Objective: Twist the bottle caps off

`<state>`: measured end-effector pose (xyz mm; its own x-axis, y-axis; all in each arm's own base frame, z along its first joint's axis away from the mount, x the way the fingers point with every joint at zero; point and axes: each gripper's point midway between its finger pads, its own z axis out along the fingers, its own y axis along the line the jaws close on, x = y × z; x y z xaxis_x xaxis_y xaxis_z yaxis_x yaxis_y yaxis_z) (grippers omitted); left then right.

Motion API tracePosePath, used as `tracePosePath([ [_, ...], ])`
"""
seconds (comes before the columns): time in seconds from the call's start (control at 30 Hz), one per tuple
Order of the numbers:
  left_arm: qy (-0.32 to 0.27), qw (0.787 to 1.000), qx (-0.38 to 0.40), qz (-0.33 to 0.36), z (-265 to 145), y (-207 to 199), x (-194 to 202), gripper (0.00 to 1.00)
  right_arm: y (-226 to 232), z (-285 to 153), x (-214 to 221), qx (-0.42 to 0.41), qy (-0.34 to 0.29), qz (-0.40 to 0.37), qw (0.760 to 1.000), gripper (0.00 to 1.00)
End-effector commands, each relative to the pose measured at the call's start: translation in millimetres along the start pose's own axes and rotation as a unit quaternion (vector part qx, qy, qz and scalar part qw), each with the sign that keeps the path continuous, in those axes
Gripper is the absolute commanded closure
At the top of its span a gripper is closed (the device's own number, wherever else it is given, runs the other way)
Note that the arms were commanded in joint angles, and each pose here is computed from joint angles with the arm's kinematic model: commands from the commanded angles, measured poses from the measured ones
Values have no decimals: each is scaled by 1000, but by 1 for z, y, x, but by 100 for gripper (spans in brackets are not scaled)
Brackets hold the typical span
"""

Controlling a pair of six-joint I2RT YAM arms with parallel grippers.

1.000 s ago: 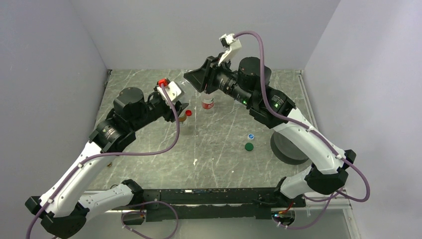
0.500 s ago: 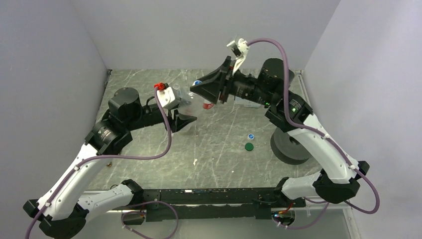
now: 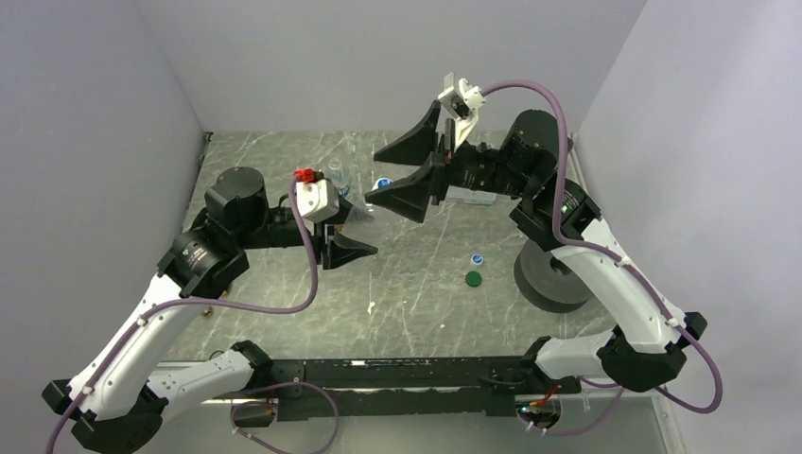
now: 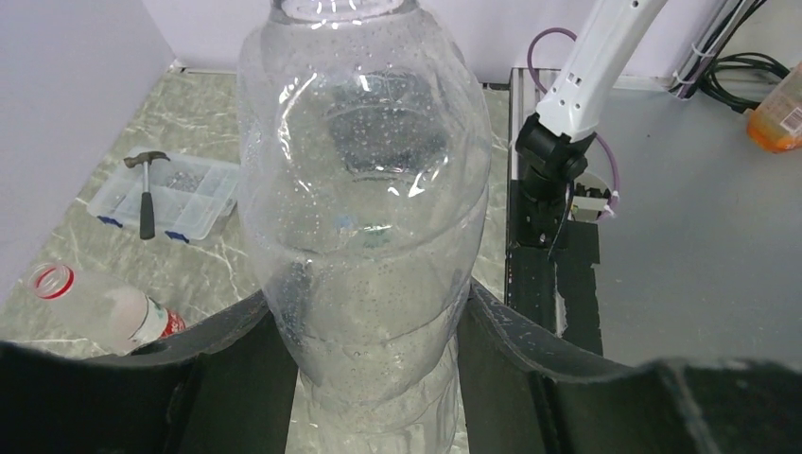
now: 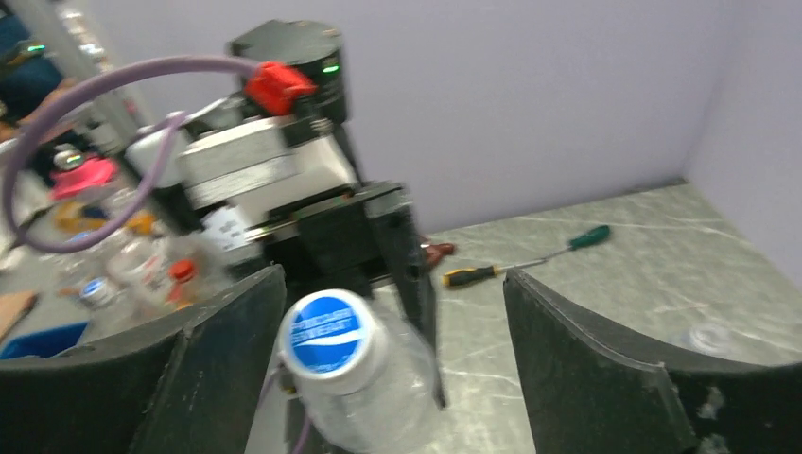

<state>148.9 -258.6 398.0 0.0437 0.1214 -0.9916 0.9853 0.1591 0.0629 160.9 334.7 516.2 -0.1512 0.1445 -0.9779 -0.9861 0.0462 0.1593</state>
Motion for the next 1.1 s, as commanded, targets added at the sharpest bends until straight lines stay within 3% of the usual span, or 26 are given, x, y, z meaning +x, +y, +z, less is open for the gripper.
tracePosePath([
  [0.0, -2, 999, -35, 37, -4, 11, -3, 84, -35, -16, -33, 137, -53, -12, 989, 2],
  [0.17, 34, 985, -161, 58, -10, 61, 15, 85, -69, -22, -38, 243, -66, 30, 967, 0],
  [0.3, 50, 970, -229, 67, -18, 86, 23, 84, -82, -14, -27, 289, -48, 49, 955, 7],
  [0.7, 59, 956, -280, 65, -26, 104, 26, 84, -95, 16, 3, 293, -16, 82, 952, 31],
  [1.07, 59, 958, -273, 58, -23, 101, 29, 85, -93, 16, 1, 291, -30, 83, 953, 84],
])
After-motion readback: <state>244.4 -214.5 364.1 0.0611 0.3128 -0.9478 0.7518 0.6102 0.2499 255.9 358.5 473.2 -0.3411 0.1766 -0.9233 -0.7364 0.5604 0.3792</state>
